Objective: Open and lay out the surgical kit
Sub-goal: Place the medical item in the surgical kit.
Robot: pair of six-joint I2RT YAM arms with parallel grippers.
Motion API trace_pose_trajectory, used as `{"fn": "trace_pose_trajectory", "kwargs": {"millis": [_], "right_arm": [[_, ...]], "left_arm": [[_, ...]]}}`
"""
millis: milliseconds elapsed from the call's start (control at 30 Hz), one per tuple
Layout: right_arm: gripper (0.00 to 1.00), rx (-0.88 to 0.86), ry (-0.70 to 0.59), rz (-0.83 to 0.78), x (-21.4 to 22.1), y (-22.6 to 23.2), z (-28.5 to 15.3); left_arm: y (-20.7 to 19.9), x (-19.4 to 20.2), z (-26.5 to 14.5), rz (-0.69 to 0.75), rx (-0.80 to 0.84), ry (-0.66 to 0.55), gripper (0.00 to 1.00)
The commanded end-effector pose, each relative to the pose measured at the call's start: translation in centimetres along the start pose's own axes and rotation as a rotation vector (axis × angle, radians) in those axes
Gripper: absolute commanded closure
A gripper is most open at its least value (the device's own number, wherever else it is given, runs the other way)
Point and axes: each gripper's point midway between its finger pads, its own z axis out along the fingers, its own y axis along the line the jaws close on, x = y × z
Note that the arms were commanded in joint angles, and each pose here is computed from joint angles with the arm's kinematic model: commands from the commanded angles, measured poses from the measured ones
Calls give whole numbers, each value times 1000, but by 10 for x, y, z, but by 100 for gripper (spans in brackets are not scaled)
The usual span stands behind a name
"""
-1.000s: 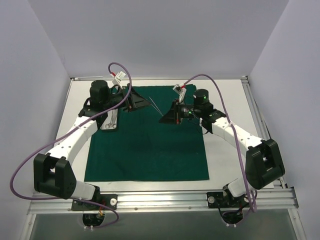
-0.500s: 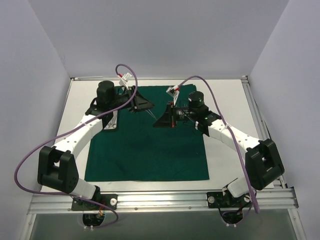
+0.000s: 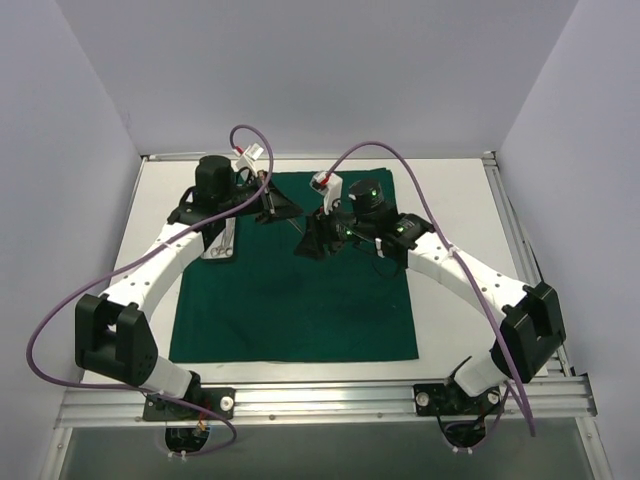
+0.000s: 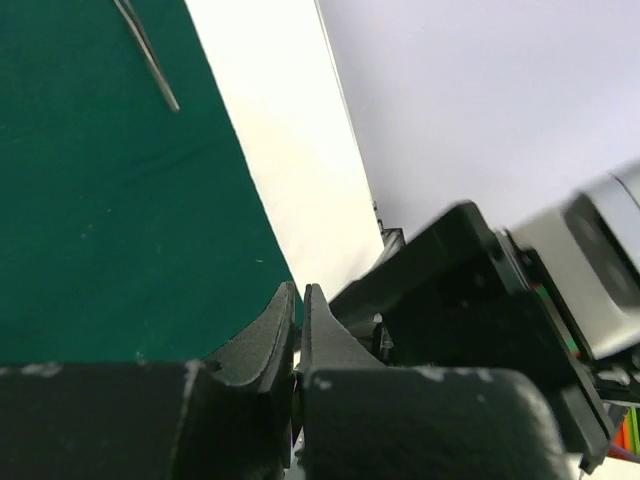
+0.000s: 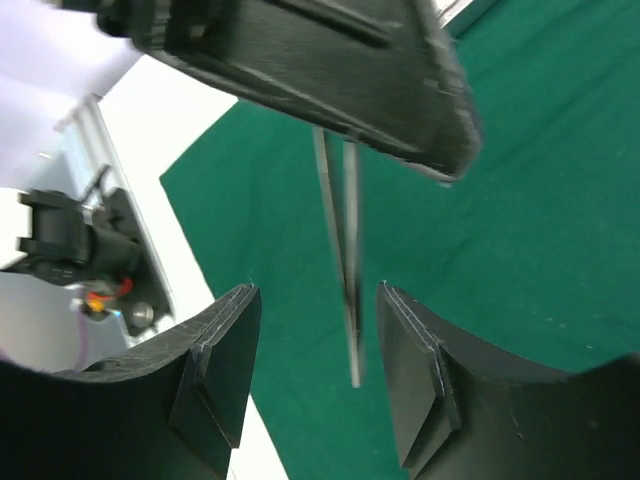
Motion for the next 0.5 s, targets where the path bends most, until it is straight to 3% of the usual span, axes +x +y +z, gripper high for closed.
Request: {"fn": "trace_pose_trajectory", "kwargs": {"millis": [0,100,200,467], "right_arm": [[50,138,2,-93,-10,-10,-11],[52,147,8,-114,-14,-9,-6],[61,158,17,-129,-15,-8,-2],[99,156,42,-132,-9,-10,13]], "left_arm": [[-4,-5,-1,29,-34,-6,98],[-6,-4,0,31,-37,0,98],[-5,-2,0,41,-55,14,98],[-10,-2,2,29,-19,16,98]]}}
